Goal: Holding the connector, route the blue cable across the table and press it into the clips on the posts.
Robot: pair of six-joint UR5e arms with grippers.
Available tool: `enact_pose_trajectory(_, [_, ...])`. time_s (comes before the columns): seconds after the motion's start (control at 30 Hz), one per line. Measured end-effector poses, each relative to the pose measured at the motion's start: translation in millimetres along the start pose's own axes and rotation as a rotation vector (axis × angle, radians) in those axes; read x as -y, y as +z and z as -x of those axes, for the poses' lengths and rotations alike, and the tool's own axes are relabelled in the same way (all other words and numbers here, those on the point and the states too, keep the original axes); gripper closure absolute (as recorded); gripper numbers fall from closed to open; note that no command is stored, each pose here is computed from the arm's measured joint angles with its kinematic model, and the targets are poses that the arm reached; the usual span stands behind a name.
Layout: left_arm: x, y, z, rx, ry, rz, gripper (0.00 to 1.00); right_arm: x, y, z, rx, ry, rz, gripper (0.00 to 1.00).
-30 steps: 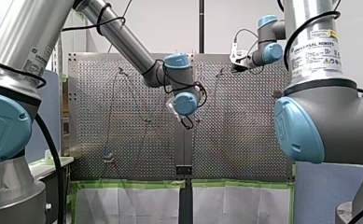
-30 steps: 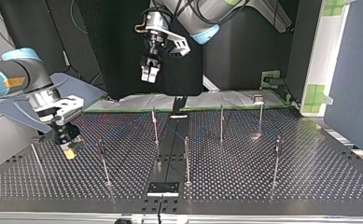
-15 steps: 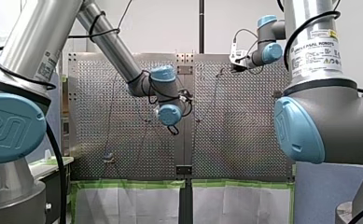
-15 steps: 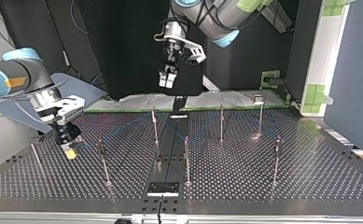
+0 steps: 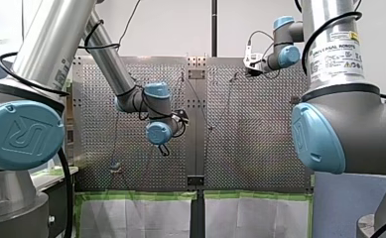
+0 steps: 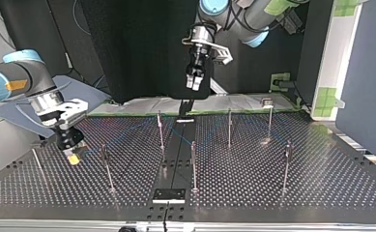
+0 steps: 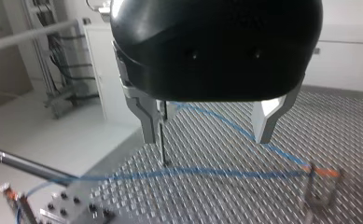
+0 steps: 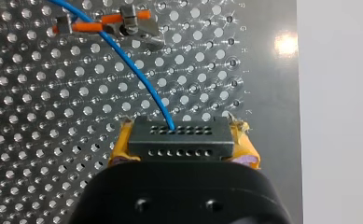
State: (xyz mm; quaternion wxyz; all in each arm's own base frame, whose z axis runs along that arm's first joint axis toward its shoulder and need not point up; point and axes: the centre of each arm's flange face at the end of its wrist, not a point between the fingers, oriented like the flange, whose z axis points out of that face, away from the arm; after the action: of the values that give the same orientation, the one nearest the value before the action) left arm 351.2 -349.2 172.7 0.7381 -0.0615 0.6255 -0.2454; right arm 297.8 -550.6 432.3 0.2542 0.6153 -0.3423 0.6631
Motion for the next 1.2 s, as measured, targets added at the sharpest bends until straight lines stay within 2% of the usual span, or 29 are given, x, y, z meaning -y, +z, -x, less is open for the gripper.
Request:
enact_pose_trajectory(0.17, [-23.8, -6, -1, -0.005, 0.017, 0.041, 0.00, 0.0, 0.0, 0, 0.000, 0.000, 0.000, 1.00])
enact_pose_trajectory(0.63, [-89.9, -27, 3, 0.029, 0.033, 0.151, 0.00, -0.3, -0.2, 0, 0.002, 0.006, 0.004, 1.00])
enact_pose_trajectory(0.77, [-109.8, -41, 1, -0.006, 0.034, 0.203, 0.00, -1.8, -0.5, 0, 0.001, 0.008, 0.010, 1.00])
enact_pose_trajectory(0.9, [-128.8, -58, -2, -0.074, 0.077, 0.243, 0.00, -2.0, -0.5, 0, 0.001, 0.009, 0.012, 1.00])
enact_pose_trajectory(1.0, [-135.3, -65, -4, -0.102, 0.096, 0.256, 0.00, -1.3, -0.4, 0, 0.001, 0.009, 0.012, 1.00])
enact_pose_trajectory(1.2, [-137.7, -68, -4, -0.113, 0.103, 0.260, 0.00, -1.0, -0.3, 0, 0.001, 0.009, 0.011, 1.00])
